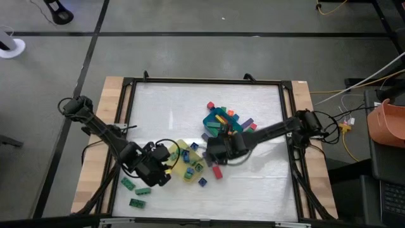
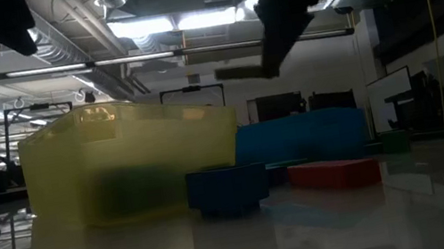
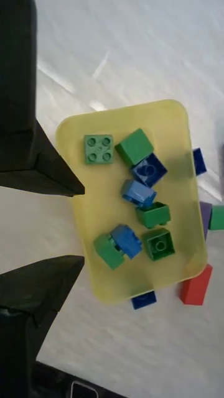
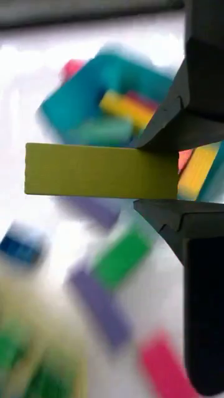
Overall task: Sort blocks by size
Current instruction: Put the large green wooden block into the blue bin, then put the large green game piece into the blue bin
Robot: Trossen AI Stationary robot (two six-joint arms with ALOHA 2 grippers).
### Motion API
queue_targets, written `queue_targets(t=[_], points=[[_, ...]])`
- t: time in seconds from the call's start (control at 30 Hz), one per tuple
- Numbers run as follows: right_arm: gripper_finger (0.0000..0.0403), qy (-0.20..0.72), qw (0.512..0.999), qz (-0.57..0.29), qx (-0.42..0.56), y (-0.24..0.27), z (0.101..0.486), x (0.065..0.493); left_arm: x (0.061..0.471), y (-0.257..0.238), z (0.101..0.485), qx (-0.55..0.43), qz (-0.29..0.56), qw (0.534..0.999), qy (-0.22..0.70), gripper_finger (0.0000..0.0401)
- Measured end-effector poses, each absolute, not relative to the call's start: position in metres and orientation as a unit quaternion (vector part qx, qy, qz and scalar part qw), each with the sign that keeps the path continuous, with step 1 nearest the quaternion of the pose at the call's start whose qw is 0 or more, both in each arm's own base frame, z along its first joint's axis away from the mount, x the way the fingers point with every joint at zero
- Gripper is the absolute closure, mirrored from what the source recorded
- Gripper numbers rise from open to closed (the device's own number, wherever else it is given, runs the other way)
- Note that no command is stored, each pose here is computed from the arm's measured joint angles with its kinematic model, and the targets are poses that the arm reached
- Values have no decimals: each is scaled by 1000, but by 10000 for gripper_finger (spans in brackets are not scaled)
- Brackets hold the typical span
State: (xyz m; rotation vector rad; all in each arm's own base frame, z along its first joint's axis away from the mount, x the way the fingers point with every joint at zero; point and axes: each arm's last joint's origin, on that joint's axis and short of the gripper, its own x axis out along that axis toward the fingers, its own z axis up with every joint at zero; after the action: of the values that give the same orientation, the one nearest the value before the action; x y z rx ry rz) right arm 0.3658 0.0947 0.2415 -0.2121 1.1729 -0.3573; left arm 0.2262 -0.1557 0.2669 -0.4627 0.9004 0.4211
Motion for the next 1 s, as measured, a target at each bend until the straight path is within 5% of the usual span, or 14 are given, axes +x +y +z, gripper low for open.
queue_targets(t=[0.5, 0.77, 1.0], points=[[248, 631, 744, -220, -2, 2, 228, 364, 221, -164, 265, -250, 168, 831, 468, 246], [216, 647, 731, -217, 20, -10, 220, 360, 203, -188, 262, -296, 112, 776, 545, 246], [213, 652, 732, -200, 2, -8, 220, 360, 176, -232, 238, -222, 73, 775, 587, 246]])
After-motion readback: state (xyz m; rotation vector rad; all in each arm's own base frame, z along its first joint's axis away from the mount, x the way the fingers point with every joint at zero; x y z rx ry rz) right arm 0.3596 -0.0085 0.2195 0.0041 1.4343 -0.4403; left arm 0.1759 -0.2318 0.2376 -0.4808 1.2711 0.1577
